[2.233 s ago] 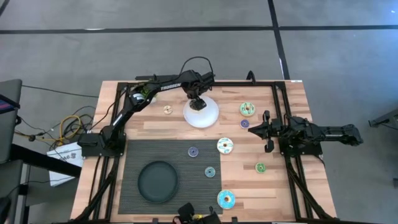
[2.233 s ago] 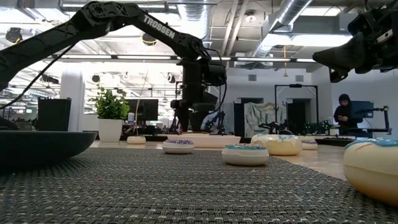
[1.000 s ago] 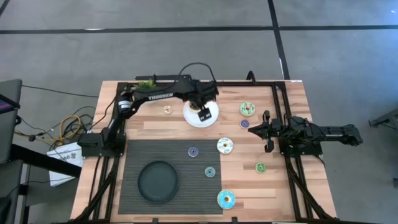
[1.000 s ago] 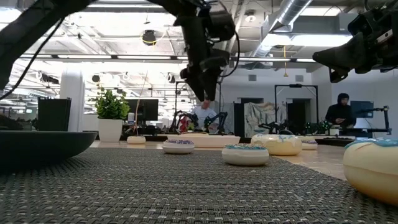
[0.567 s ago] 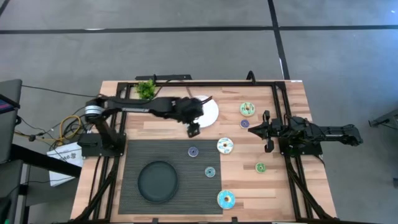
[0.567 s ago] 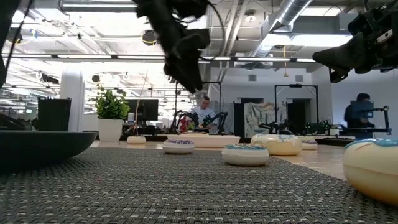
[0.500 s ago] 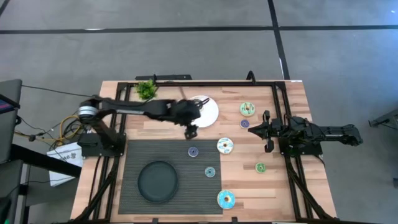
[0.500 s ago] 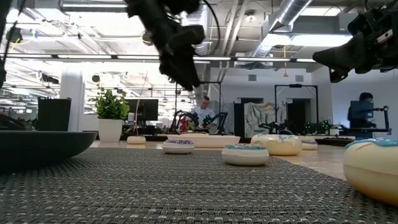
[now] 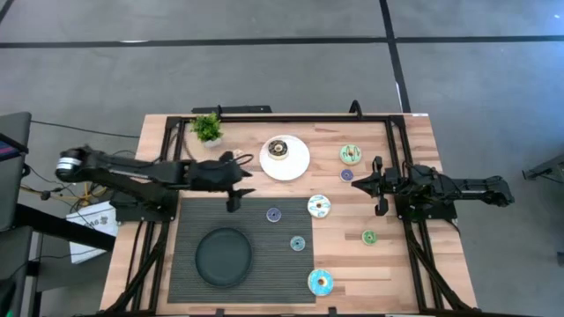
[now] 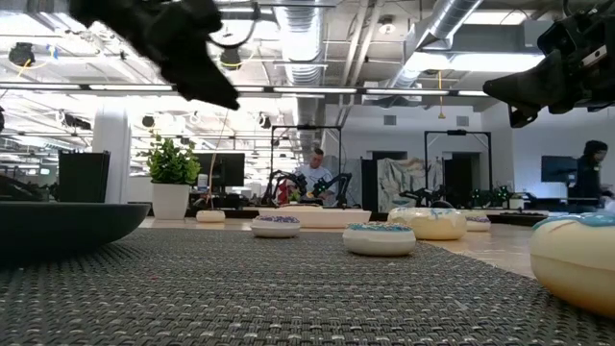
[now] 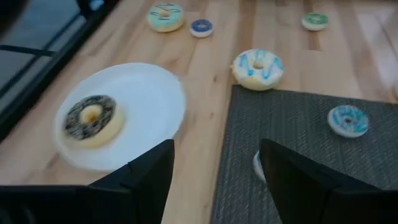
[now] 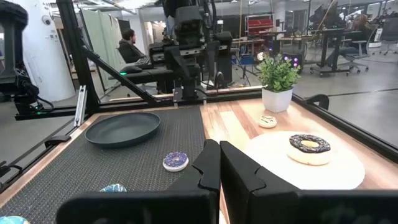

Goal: Pick & Place donuts
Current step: Put the right small purple donut on the black plate

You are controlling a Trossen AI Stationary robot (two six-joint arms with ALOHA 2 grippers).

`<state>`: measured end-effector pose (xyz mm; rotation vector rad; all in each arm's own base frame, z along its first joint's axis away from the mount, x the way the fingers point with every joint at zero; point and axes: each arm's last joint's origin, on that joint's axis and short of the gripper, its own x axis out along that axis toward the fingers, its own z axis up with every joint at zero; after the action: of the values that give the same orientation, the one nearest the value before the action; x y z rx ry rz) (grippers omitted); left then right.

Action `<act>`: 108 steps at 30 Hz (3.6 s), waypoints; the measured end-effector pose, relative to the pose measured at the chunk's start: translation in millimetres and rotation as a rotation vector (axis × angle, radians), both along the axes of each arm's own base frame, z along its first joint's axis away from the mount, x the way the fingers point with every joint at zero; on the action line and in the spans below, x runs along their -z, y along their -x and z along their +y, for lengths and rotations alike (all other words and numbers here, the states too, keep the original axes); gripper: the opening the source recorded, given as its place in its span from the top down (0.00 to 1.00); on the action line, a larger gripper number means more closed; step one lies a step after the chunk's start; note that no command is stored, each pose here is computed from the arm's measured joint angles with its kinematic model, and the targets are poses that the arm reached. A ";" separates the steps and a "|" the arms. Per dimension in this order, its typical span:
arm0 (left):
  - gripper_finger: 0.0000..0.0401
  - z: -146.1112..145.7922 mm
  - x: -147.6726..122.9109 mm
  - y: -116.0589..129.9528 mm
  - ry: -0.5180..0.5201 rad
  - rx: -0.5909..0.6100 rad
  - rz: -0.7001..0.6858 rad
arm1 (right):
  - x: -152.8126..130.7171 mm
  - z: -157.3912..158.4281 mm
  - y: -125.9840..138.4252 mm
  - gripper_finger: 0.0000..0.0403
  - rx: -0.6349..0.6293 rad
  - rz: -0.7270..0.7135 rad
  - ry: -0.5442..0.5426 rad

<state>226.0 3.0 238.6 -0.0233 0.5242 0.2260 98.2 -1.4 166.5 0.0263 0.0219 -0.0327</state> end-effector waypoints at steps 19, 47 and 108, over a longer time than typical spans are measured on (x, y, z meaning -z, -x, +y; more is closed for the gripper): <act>0.43 -2.0 48.0 99.6 -0.031 0.142 -0.299 | -16.6 -1.2 0.8 1.00 0.027 -0.186 -0.130; 0.43 4.9 64.1 109.9 -0.017 0.103 -0.495 | -94.7 -51.4 -106.1 0.99 0.959 0.876 -0.472; 0.43 4.8 68.8 110.2 0.035 0.089 -0.453 | 21.9 -71.3 -140.8 0.48 1.013 1.220 -0.796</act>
<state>115.8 7.8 169.8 -0.0827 0.0770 0.1181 239.0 -72.7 144.6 0.8121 1.2438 -1.0512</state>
